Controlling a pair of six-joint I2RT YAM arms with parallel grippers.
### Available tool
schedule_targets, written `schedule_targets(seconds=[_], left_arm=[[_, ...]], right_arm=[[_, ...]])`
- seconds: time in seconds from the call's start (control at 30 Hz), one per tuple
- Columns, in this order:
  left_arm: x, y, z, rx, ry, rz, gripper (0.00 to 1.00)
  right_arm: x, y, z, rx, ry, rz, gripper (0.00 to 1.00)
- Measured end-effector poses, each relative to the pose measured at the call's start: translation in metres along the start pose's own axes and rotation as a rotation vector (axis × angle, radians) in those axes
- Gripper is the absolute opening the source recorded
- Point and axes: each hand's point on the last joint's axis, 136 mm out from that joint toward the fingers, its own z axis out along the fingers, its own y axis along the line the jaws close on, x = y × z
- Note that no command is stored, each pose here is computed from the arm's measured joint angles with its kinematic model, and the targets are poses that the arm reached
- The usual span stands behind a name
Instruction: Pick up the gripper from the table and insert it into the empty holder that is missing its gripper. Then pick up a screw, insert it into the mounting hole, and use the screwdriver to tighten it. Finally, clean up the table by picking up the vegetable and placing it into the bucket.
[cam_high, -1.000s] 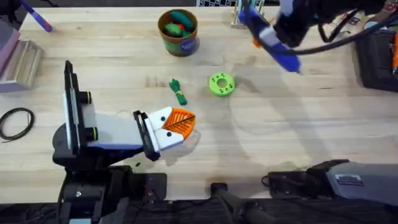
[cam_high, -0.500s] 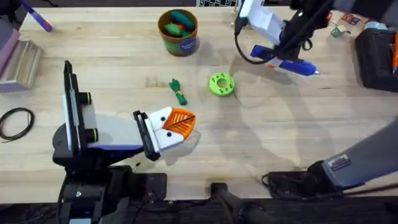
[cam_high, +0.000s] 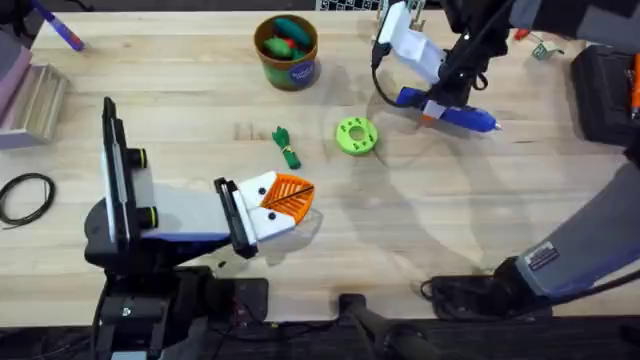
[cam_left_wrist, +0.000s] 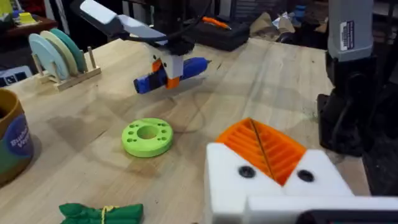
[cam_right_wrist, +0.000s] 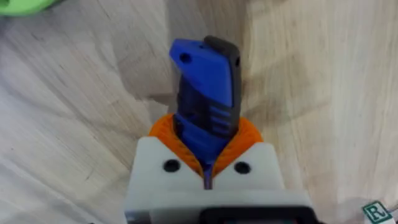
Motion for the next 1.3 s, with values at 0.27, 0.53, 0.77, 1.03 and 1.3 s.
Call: schedule_targets(seconds=[0.27,0.53,0.77,1.03,1.3], left_arm=[[0.000,0.000,0.000,0.000,0.000,0.000,0.008],[0.000,0.000,0.000,0.000,0.000,0.000,0.008],[0.000,0.000,0.000,0.000,0.000,0.000,0.008],[0.000,0.000,0.000,0.000,0.000,0.000,0.009],[0.000,0.000,0.000,0.000,0.000,0.004,0.977]], right_arm=[[0.000,0.000,0.001,-0.001,-0.001,0.000,0.038],[0.000,0.001,0.004,-0.006,0.007,0.000,0.964],[0.000,0.001,0.004,-0.006,0.007,0.039,0.990],[-0.011,0.000,-0.020,0.046,-0.033,0.144,0.992],[-0.036,0.004,-0.107,0.201,-0.214,0.342,0.991]])
